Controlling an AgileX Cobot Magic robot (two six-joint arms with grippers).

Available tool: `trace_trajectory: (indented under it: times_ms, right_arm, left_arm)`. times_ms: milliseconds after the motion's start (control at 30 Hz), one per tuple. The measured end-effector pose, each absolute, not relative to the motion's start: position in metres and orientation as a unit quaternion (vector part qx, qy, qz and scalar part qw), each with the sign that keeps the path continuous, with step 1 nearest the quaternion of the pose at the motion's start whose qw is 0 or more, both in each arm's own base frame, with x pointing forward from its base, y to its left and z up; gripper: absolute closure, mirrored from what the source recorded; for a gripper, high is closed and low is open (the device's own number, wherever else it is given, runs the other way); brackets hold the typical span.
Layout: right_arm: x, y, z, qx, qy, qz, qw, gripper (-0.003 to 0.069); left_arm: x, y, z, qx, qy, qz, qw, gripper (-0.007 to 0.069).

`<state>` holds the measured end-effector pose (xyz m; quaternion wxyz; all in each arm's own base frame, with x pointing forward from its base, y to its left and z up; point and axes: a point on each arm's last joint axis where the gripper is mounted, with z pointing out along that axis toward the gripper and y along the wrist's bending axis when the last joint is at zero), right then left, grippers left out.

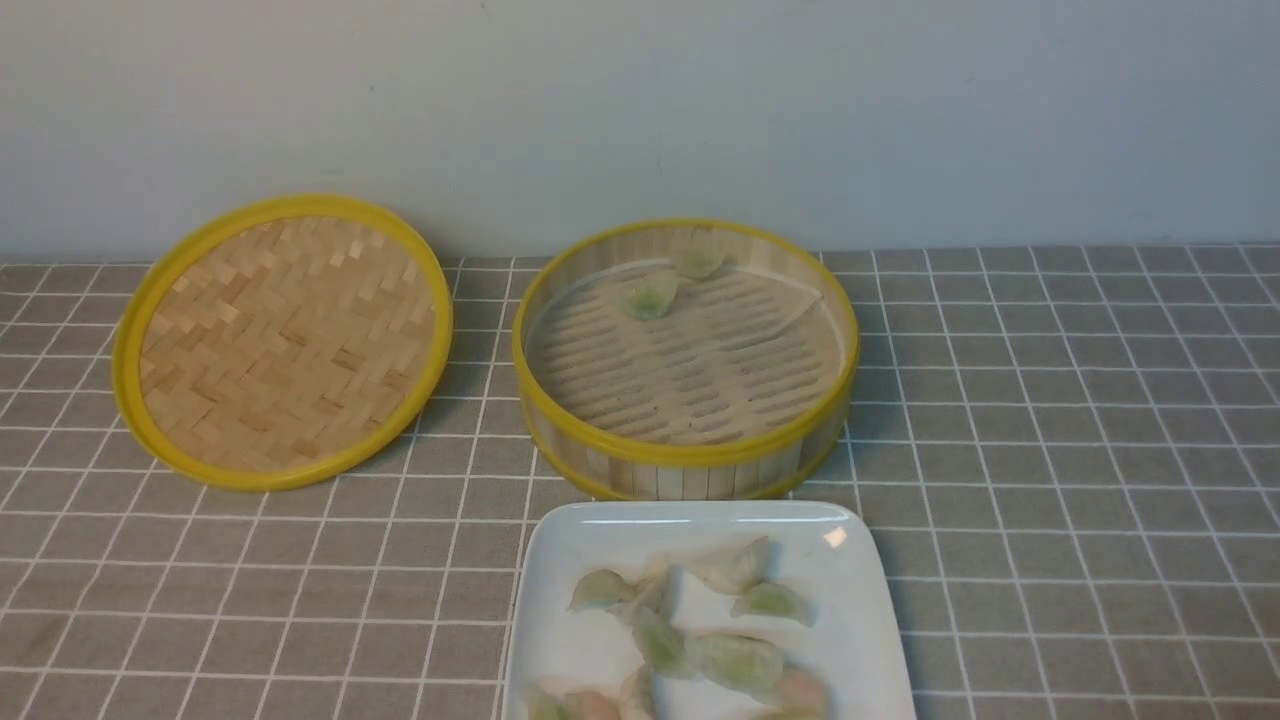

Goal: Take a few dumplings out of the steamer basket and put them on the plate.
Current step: Use the left arm to grab a dumpling from the steamer

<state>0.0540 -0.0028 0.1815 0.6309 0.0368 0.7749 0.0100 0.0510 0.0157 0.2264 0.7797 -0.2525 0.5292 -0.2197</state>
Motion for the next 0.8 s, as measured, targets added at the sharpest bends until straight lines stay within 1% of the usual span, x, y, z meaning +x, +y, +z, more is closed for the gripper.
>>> trace_trajectory:
  times_ms: [100,133,200,233,267,333,400,500,567,600,733,767,800]
  right_arm:
    - [0.054,-0.003,0.182,0.036,0.772,0.009,0.634,0.0673]
    - [0.054,-0.003,0.182,0.035,0.769,0.01,0.638,0.0673]
    - [0.055,-0.002,0.184,0.039,0.757,0.02,0.652,0.0673]
    - [0.056,-0.001,0.187,0.037,0.746,0.043,0.663,0.0673]
    - [0.056,-0.001,0.191,0.056,0.73,0.047,0.679,0.0673]
    - [0.056,0.0,0.198,0.076,0.7,0.077,0.705,0.0673]
    - [0.056,0.0,0.207,0.103,0.665,0.113,0.731,0.0673]
    - [0.055,-0.001,0.214,0.129,0.627,0.144,0.755,0.0673]
    - [0.054,-0.002,0.217,0.135,0.615,0.15,0.763,0.0673]
    - [0.054,-0.002,0.217,0.136,0.612,0.152,0.764,0.0673]
    - [0.054,-0.002,0.218,0.139,0.607,0.155,0.767,0.0673]
    - [0.054,-0.002,0.218,0.139,0.606,0.155,0.768,0.0673]
    - [0.054,-0.002,0.218,0.139,0.606,0.155,0.768,0.0673]
  left_arm:
    - [0.049,0.018,0.241,-0.257,0.508,-0.22,0.792,0.063]
    - [0.05,0.017,0.251,-0.253,0.506,-0.22,0.794,0.063]
    - [0.056,0.014,0.273,-0.239,0.525,-0.219,0.787,0.063]
    - [0.061,0.011,0.286,-0.227,0.543,-0.219,0.778,0.063]
    - [0.068,0.008,0.3,-0.212,0.566,-0.219,0.766,0.063]
    - [0.084,-0.001,0.324,-0.18,0.625,-0.218,0.728,0.063]
    - [0.11,-0.01,0.354,-0.141,0.691,-0.212,0.676,0.063]
    - [0.148,-0.022,0.379,-0.072,0.788,-0.193,0.581,0.063]
    - [0.171,-0.028,0.383,-0.027,0.836,-0.183,0.516,0.063]
    - [0.181,-0.03,0.387,-0.01,0.849,-0.18,0.496,0.063]
    - [0.229,-0.037,0.373,0.045,0.9,-0.178,0.396,0.063]
    - [0.231,-0.038,0.374,0.05,0.9,-0.179,0.395,0.063]
    - [0.243,-0.04,0.368,0.062,0.907,-0.18,0.375,0.063]
